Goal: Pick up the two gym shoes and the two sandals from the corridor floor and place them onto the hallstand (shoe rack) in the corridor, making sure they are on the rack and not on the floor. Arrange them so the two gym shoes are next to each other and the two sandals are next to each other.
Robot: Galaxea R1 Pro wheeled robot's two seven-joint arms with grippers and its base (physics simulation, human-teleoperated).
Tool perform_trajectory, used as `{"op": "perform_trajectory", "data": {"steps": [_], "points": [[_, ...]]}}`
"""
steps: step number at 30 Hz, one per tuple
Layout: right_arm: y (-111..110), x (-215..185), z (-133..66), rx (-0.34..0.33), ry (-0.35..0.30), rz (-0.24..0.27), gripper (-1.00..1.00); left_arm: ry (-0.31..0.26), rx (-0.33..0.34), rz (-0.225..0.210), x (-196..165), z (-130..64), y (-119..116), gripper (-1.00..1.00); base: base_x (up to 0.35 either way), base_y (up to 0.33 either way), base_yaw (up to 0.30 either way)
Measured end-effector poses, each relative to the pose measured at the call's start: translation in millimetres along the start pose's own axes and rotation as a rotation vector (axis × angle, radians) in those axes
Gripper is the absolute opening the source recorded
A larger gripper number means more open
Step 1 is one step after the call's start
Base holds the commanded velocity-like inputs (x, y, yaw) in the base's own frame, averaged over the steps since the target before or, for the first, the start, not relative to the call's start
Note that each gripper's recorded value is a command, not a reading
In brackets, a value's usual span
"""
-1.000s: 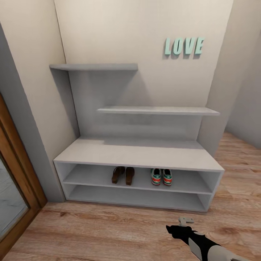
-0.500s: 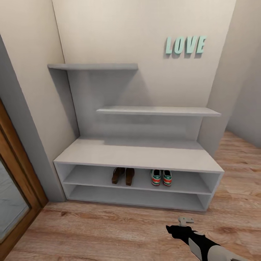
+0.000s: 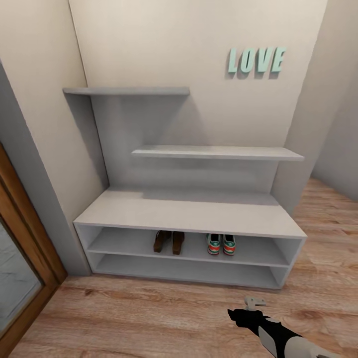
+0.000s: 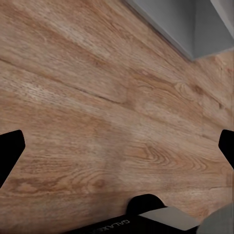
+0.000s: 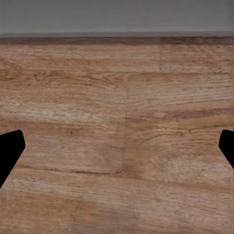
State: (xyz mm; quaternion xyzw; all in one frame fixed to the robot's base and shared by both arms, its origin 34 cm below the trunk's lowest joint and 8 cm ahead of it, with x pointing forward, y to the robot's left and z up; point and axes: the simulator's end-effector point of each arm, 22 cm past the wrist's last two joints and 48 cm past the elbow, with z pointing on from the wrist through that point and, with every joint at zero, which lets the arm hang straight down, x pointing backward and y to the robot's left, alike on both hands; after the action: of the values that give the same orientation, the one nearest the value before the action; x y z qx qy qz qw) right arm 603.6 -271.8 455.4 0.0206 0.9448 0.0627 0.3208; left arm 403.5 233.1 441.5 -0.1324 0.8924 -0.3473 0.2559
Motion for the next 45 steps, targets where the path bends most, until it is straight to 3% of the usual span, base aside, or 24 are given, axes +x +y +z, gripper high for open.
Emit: {"op": "perform_trajectory", "data": {"steps": [27, 39, 42, 45], "points": [[4, -17, -28.3, 0.003, 0.042, 0.004, 1.00, 0.039, -0.017, -0.036, -6, -28.1, -28, 1.00, 0.000, 0.000, 0.000], [4, -13, -27.1, 0.005, 0.048, 0.005, 1.00, 0.042, -0.020, -0.042, -4, -28.5, -26, 1.00, 0.000, 0.000, 0.000], [6, -13, -26.8, 0.004, 0.049, 0.006, 1.00, 0.058, -0.017, -0.062, 6, -27.5, -27, 1.00, 0.000, 0.000, 0.000], [7, -13, -26.6, 0.004, 0.049, 0.006, 1.00, 0.109, -0.008, -0.129, 39, -26.1, -31, 1.00, 0.000, 0.000, 0.000]]}}
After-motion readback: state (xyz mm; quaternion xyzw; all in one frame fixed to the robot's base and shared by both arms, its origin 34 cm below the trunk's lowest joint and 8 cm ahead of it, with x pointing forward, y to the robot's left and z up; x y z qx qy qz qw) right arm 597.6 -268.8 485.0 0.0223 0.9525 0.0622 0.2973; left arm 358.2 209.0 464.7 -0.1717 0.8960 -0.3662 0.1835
